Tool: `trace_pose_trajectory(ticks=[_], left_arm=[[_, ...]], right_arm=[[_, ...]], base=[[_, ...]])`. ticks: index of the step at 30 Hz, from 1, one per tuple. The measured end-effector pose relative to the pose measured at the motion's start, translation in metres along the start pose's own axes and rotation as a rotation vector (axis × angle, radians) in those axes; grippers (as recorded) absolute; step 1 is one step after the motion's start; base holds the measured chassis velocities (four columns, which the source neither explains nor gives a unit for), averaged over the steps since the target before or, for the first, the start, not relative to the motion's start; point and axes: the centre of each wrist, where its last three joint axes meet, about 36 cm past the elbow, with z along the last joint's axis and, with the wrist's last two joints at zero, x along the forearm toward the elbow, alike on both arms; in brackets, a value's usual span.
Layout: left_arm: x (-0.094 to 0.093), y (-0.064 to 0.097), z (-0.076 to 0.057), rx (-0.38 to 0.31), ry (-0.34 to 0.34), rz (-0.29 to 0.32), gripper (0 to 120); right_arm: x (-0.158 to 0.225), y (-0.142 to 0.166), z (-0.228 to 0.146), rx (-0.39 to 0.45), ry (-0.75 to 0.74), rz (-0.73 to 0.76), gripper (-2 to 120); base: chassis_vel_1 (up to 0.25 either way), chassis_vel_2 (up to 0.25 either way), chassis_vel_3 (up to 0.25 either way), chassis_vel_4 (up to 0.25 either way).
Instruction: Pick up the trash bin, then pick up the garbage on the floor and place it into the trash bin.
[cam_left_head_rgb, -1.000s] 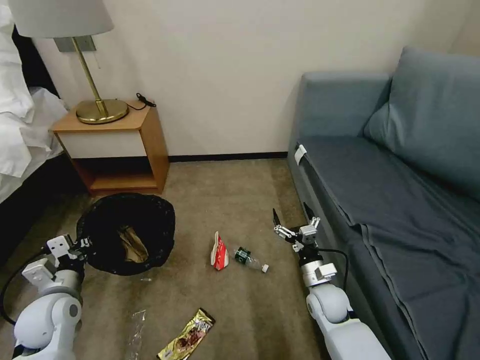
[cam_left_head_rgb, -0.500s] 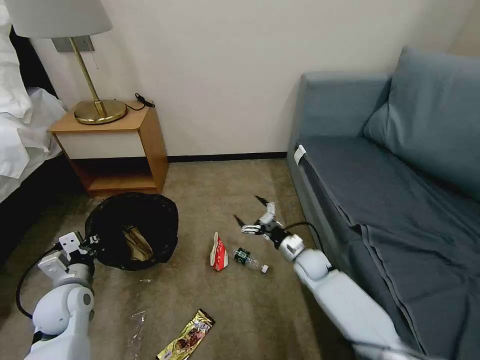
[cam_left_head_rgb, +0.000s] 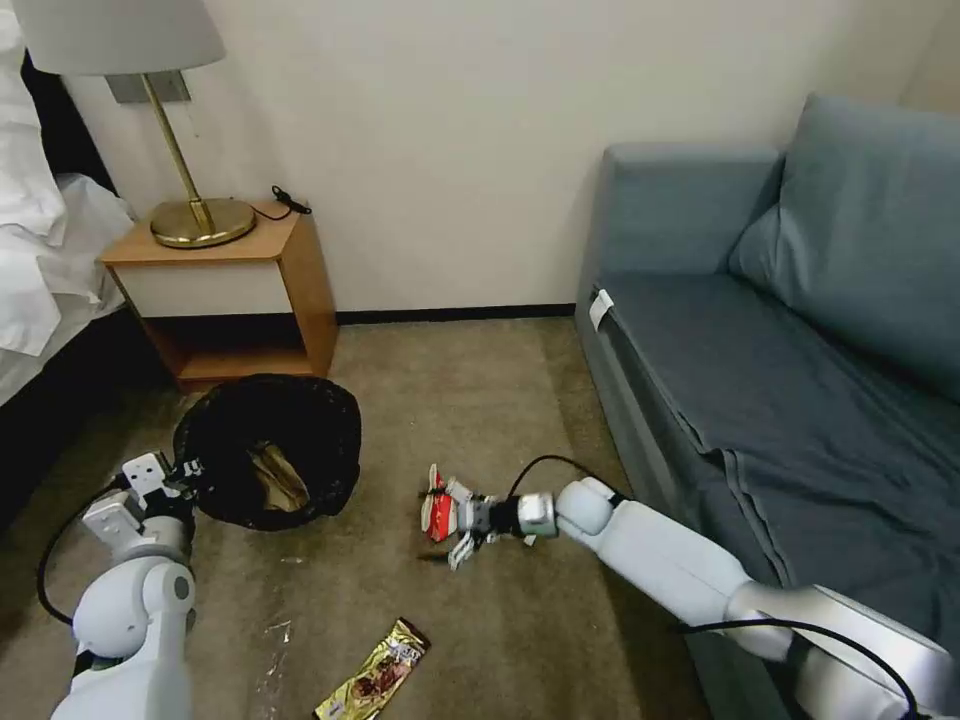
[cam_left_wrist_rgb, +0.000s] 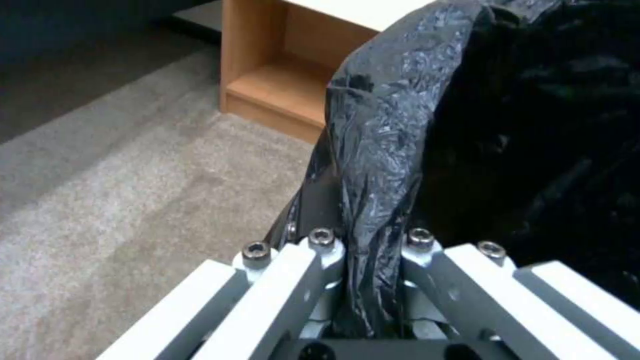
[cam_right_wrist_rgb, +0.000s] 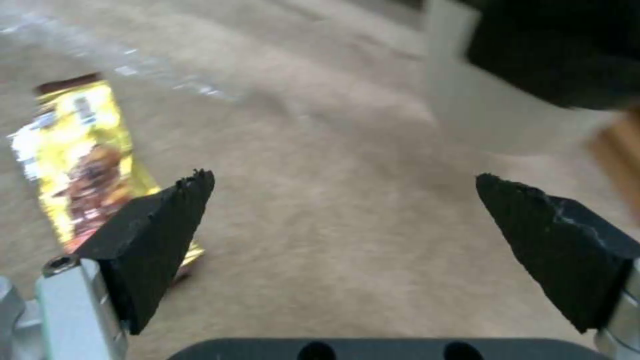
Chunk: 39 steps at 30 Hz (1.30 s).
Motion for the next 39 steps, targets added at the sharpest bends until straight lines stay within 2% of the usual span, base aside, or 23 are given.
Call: trace_pose_trajectory(ticks=[5, 9, 13, 17, 21, 23, 31, 39], left_arm=[[0.002, -0.005, 0.006, 0.004, 0.011, -0.001, 3], [0.003, -0.009, 0.009, 0.006, 0.014, 0.001, 3], [0.005, -0.015, 0.007, 0.005, 0.009, 0.005, 3], [0.006, -0.016, 0.004, 0.004, 0.006, 0.005, 3], [0.007, -0.016, 0.004, 0.002, 0.008, 0.005, 3], [0.009, -0.015, 0.007, 0.0, 0.015, 0.0, 3], [0.011, -0.016, 0.01, 0.003, 0.015, -0.003, 3], [0.011, -0.015, 0.007, 0.011, 0.001, -0.009, 3]], right_arm=[[-0.01, -0.003, 0.007, 0.026, 0.077, -0.143, 100], [-0.018, -0.005, 0.008, 0.033, 0.091, -0.191, 100], [-0.032, -0.004, 0.009, 0.071, 0.104, -0.275, 100], [-0.046, 0.006, 0.013, 0.075, 0.103, -0.331, 100], [-0.052, 0.012, 0.016, 0.07, 0.101, -0.341, 100], [-0.069, 0.021, 0.019, 0.077, 0.097, -0.346, 100], [-0.105, 0.024, 0.014, 0.11, 0.091, -0.34, 100], [-0.112, 0.036, 0.021, 0.104, 0.103, -0.344, 100]], base=[[0.0, 0.0, 0.0, 0.0], [0.0, 0.0, 0.0, 0.0], [0.0, 0.0, 0.0, 0.0], [0.0, 0.0, 0.0, 0.0], [0.0, 0.0, 0.0, 0.0], [0.0, 0.0, 0.0, 0.0], [0.0, 0.0, 0.0, 0.0], [0.0, 0.0, 0.0, 0.0]])
